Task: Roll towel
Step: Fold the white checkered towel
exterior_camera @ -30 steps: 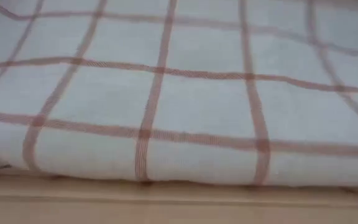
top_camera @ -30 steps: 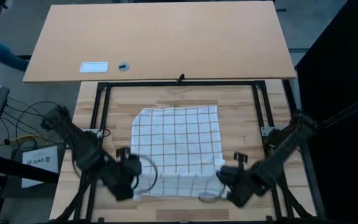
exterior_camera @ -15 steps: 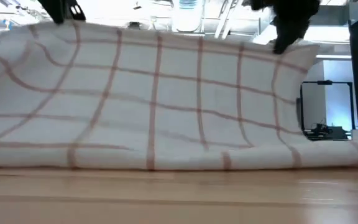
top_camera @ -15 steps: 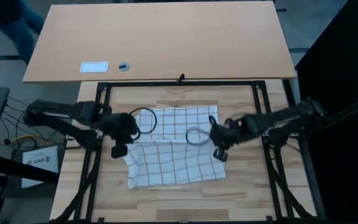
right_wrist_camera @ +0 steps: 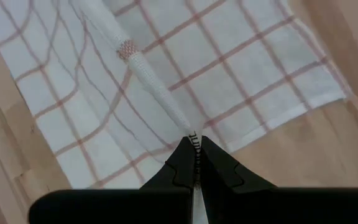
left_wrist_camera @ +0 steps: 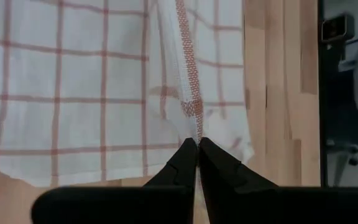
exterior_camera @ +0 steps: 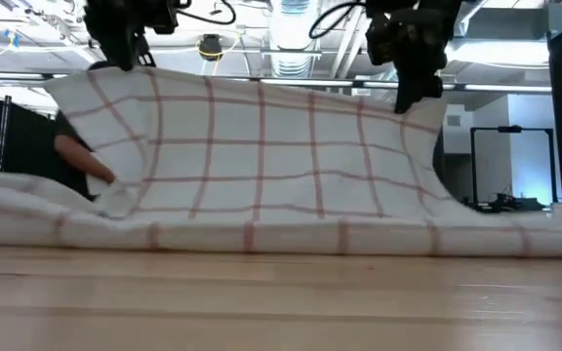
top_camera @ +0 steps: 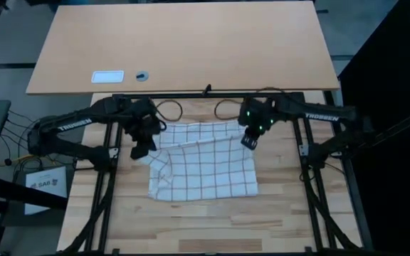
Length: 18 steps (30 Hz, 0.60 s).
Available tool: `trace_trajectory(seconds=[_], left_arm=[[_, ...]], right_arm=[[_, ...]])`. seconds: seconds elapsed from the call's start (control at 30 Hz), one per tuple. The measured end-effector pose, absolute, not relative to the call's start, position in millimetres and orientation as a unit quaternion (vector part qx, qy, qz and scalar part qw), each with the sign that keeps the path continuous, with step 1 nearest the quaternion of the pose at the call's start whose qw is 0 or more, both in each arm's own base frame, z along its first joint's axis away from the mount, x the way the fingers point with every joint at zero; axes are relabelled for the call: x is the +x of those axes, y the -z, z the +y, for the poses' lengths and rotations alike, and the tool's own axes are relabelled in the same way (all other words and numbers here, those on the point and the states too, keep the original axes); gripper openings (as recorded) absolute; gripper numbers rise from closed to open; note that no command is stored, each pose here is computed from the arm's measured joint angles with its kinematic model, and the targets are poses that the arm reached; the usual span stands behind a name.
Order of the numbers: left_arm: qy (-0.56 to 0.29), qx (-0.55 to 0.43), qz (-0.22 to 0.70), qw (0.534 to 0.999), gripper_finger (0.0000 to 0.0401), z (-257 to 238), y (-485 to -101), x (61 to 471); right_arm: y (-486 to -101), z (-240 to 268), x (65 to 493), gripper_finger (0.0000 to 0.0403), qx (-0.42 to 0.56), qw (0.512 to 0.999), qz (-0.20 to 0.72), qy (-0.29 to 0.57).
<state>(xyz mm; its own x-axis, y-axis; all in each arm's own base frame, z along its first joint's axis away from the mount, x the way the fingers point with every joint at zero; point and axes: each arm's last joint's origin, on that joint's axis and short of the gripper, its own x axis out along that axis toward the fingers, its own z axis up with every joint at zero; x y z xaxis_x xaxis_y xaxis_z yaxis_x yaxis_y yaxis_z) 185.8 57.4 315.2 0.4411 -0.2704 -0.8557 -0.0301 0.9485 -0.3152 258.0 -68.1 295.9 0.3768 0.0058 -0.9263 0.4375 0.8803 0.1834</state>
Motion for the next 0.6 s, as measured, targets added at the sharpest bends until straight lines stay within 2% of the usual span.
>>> trace_trajectory(seconds=[0.27,0.6], left_arm=[[0.005,-0.176,0.503,0.846,0.0,93.6,-311.9,181.4],[-0.016,-0.16,0.529,0.833,0.0,130.9,-282.2,204.5]], right_arm=[[-292.5,-109.6,247.9,0.0,0.204,0.814,0.525,0.138],[-242.4,-128.2,239.8,0.0,0.223,0.825,0.502,0.133]])
